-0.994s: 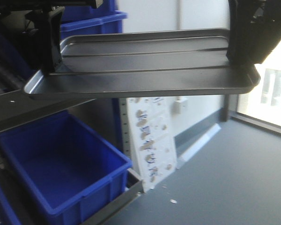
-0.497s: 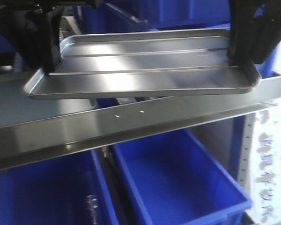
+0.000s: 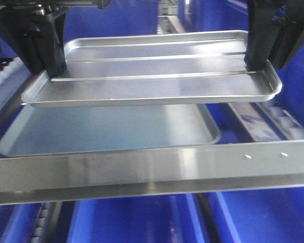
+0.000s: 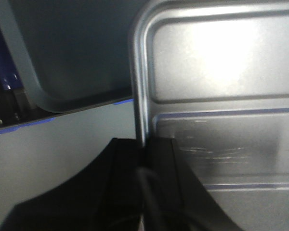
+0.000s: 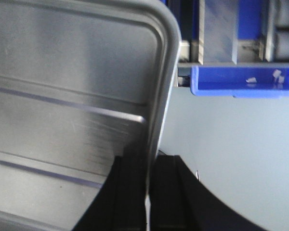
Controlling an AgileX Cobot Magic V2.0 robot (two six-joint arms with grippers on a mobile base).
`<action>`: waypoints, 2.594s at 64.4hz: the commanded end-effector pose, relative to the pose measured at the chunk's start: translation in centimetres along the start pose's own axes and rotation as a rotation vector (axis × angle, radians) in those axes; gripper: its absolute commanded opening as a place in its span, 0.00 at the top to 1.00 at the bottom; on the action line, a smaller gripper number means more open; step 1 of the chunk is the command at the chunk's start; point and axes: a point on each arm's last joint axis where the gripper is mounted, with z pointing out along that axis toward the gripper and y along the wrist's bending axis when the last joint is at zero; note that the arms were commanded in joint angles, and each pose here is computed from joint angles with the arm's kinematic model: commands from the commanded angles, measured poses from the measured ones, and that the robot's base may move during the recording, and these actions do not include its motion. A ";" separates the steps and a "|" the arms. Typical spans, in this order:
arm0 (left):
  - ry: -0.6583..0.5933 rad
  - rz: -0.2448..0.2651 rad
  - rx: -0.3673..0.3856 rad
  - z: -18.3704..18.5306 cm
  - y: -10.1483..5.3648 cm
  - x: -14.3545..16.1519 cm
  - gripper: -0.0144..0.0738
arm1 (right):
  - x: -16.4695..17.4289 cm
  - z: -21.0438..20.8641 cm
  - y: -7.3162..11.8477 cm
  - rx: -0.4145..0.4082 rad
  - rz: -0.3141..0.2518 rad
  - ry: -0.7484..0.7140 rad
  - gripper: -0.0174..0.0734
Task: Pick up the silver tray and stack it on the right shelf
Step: 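Hold the tray while the base turns to face the other shelf, then lower the held tray with both grippers into the larger grey tray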
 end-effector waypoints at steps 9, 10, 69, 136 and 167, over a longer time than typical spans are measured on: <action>-0.054 0.033 0.043 -1.6 -0.5 -0.2 0.94 | -0.9 -2.1 0.5 -0.094 -0.021 -0.129 0.74; -0.054 0.033 0.043 -1.6 -0.5 -0.2 0.94 | -0.9 -2.1 0.5 -0.094 -0.021 -0.129 0.74; -0.052 0.034 0.042 -1.5 -0.5 -0.2 0.94 | -0.9 -2.1 0.5 -0.094 -0.021 -0.129 0.74; -0.168 -0.038 -0.010 5.2 2.0 -5.8 0.94 | -6.9 6.3 -0.3 -0.090 -0.100 -0.259 0.75; -0.110 -0.013 -0.033 10.5 1.7 -6.3 0.94 | -7.4 10.8 -0.9 -0.048 -0.084 -0.188 0.70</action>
